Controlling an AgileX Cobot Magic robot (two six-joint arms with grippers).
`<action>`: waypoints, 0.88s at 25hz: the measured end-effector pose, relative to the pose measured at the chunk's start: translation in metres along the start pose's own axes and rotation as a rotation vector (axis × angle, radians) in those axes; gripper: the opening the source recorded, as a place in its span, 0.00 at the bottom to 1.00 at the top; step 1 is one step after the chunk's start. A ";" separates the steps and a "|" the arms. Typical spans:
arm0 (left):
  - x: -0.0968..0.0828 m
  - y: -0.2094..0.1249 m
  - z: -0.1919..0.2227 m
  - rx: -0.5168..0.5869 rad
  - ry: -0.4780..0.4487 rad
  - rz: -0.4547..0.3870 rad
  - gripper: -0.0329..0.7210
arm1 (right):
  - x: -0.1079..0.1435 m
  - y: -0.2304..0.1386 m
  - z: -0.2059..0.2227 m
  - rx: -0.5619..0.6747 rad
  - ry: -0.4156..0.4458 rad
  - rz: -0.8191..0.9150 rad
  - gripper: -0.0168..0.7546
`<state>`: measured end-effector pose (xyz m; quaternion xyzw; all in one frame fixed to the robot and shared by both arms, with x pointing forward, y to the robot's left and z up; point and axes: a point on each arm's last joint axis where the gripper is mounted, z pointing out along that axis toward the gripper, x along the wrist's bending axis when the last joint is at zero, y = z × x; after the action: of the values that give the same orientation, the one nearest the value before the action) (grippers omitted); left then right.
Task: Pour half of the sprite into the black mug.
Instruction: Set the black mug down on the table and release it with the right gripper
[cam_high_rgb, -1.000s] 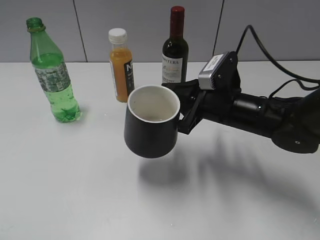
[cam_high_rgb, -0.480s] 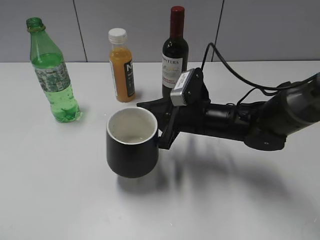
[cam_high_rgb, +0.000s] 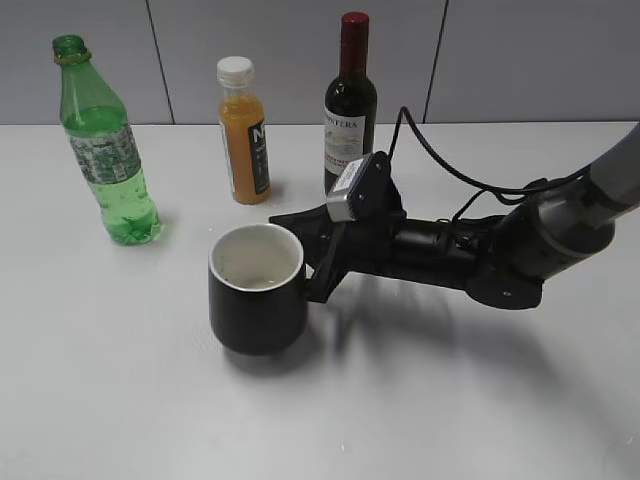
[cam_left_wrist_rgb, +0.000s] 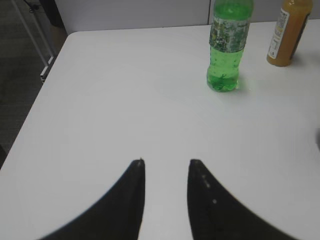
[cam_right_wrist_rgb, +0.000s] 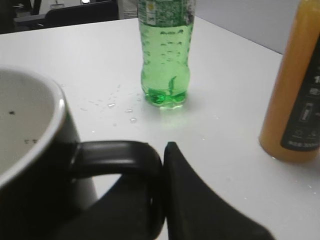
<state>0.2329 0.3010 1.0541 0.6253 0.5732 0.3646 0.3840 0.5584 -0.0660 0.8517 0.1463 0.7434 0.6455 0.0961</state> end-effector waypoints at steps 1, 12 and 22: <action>0.000 0.000 0.000 0.000 0.000 0.000 0.35 | -0.001 -0.001 0.000 0.003 -0.016 -0.003 0.06; 0.000 0.000 0.000 0.000 0.000 0.000 0.35 | -0.006 -0.020 0.001 0.040 -0.071 0.031 0.10; 0.000 0.000 0.000 0.000 0.000 0.000 0.35 | -0.007 -0.014 0.002 -0.014 -0.074 0.039 0.31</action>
<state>0.2329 0.3010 1.0541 0.6253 0.5732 0.3646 0.3840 0.5640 -0.0683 0.8373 0.1840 0.7318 0.6465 0.1119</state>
